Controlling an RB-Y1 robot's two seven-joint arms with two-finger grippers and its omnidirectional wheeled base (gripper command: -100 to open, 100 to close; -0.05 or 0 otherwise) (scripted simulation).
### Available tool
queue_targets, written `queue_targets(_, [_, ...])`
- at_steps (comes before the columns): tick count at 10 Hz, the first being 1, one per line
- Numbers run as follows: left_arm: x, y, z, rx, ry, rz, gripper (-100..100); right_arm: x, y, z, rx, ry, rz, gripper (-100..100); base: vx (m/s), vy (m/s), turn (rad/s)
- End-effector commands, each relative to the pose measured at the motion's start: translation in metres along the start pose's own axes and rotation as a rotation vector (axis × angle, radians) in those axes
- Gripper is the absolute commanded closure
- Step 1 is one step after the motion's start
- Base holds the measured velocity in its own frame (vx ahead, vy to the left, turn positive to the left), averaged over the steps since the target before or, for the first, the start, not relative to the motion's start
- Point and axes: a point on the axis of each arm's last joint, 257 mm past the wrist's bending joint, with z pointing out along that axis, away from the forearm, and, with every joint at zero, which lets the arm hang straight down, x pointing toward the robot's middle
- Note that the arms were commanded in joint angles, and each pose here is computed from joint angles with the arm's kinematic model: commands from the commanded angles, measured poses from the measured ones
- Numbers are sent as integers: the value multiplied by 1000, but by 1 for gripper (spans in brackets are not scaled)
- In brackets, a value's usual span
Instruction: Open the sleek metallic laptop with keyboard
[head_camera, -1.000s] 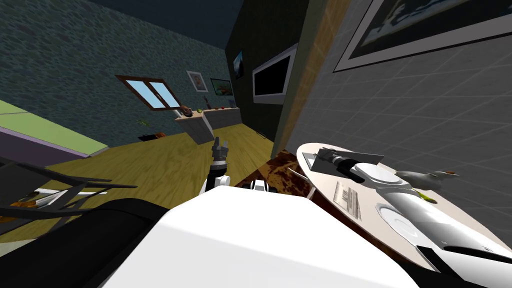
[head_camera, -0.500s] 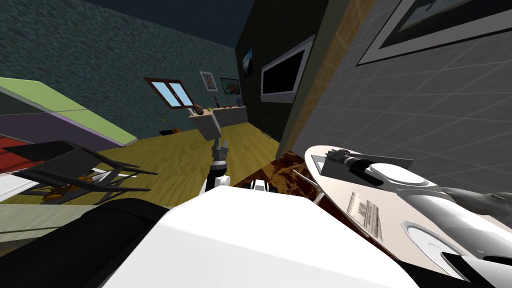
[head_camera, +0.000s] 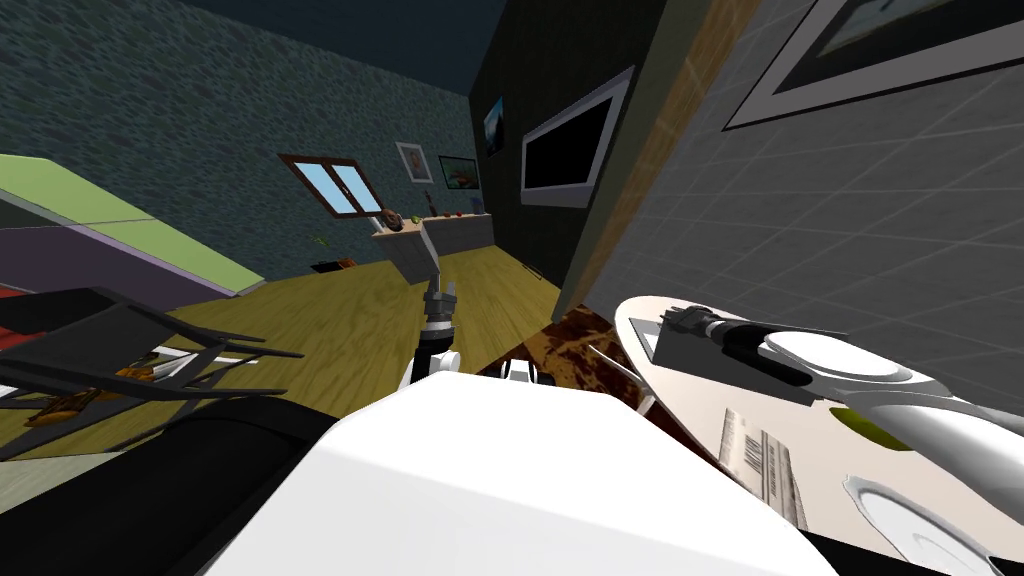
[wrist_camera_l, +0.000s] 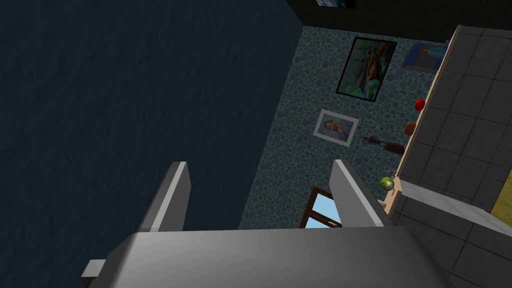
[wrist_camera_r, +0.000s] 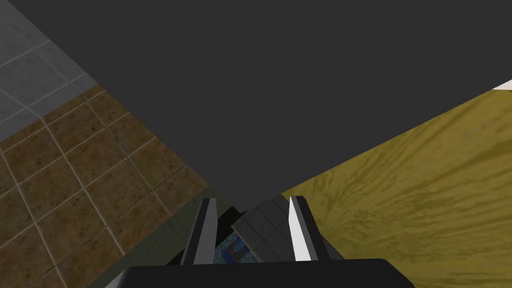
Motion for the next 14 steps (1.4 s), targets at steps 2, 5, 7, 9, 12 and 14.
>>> queue_targets(2, [0, 0, 0, 0, 0, 0, 0, 26, 18, -9, -88, 50, 2, 100, 97, 7, 27])
queue_targets(5, [0, 0, 0, 0, 0, 0, 0, 46, 28, -23, -152, 97, 6, 100, 123, 16, 5])
queue_targets(7, [0, 0, 0, 0, 0, 0, 0, 56, 32, -31, -185, 121, 9, 100, 141, 22, -13])
queue_targets(9, [0, 0, 0, 0, 0, 0, 0, 56, 25, -33, -183, 131, 6, 100, 64, 15, 13])
queue_targets(12, [0, 0, 0, 0, 0, 0, 0, 97, 68, -58, -316, 225, 30, 100, 121, -16, 92])
queue_targets(14, [0, 0, 0, 0, 0, 0, 0, 107, 78, -65, -348, 249, 36, 100, 135, -33, 60])
